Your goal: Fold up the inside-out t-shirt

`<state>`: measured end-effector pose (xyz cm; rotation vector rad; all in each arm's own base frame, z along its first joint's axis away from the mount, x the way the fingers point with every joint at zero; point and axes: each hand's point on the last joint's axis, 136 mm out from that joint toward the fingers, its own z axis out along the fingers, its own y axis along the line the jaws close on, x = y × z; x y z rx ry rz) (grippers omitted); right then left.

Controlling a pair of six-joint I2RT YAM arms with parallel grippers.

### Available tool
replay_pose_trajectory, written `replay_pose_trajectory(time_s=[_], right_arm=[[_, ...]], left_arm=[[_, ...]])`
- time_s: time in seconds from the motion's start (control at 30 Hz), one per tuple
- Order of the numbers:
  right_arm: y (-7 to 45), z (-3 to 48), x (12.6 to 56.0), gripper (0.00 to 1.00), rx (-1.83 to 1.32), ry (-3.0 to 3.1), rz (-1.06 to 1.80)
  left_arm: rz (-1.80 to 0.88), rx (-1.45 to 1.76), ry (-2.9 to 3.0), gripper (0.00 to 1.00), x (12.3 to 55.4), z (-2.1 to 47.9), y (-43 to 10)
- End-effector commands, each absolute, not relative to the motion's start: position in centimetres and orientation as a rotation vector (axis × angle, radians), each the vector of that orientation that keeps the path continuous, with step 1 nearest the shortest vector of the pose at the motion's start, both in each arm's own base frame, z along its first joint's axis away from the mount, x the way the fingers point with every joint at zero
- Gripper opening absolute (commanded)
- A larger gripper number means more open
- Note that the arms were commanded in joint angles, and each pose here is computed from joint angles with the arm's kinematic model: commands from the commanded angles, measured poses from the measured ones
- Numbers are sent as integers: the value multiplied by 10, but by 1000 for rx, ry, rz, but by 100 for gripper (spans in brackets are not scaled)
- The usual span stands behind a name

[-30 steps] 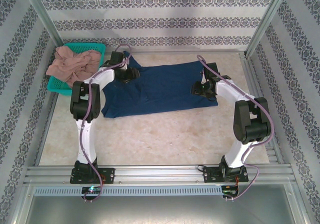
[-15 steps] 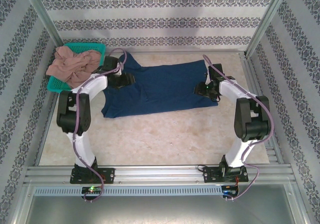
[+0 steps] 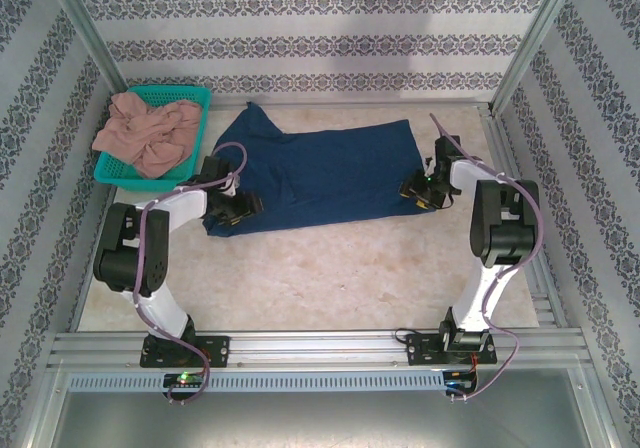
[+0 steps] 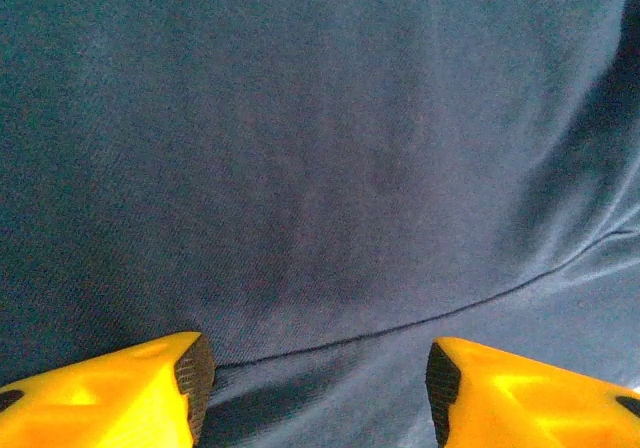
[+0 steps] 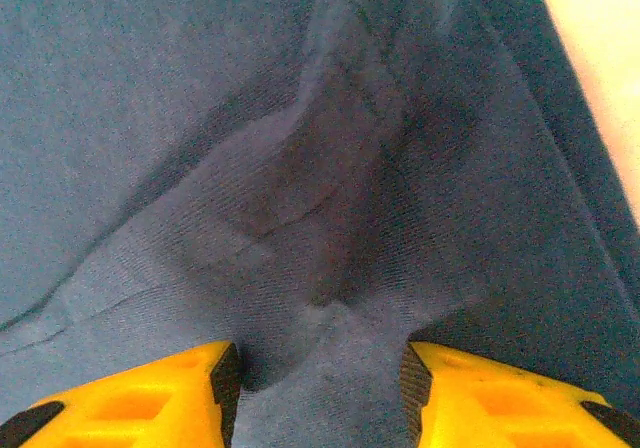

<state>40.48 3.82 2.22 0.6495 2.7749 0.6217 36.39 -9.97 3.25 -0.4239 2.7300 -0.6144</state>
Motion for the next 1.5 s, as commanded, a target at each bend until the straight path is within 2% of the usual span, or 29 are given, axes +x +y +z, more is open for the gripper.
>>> replay_pose_trajectory(time_s=[0.0, 0.1, 0.2, 0.47, 0.53, 0.63, 0.8, 1.0, 1.13, 1.3, 1.47], right_arm=[[39, 4, 373, 48, 823, 2809, 765], [40, 5, 356, 48, 915, 2756, 861], [41, 8, 334, 48, 967, 2740, 844], [30, 1, 234, 47, 1088, 2798, 625], [24, 7, 221, 48, 1092, 2770, 562], [19, 31, 233, 49, 989, 2670, 499], [38, 72, 269, 52, 670, 2621, 433], [54, 52, 295, 52, 644, 2710, 496], [50, 30, 299, 49, 692, 2799, 494], [41, 11, 284, 46, 759, 2880, 494], [34, -1, 253, 46, 830, 2922, 466]], left_arm=[[-649, -430, 2750, 61, 343, 28, -102], [-666, -452, 2767, 61, 324, 21, -102], [-684, -479, 2799, 61, 300, 15, -103], [-643, -583, 2841, 61, 223, 8, -102], [-650, -608, 2809, 61, 213, 13, -101], [-656, -571, 2732, 63, 220, 37, -100], [-637, -448, 2610, 65, 260, 82, -103], [-785, -379, 2606, 65, 305, 81, -132], [-772, -363, 2639, 65, 322, 66, -137], [-771, -363, 2735, 65, 306, 41, -138], [-728, -391, 2847, 65, 257, 17, -131]])
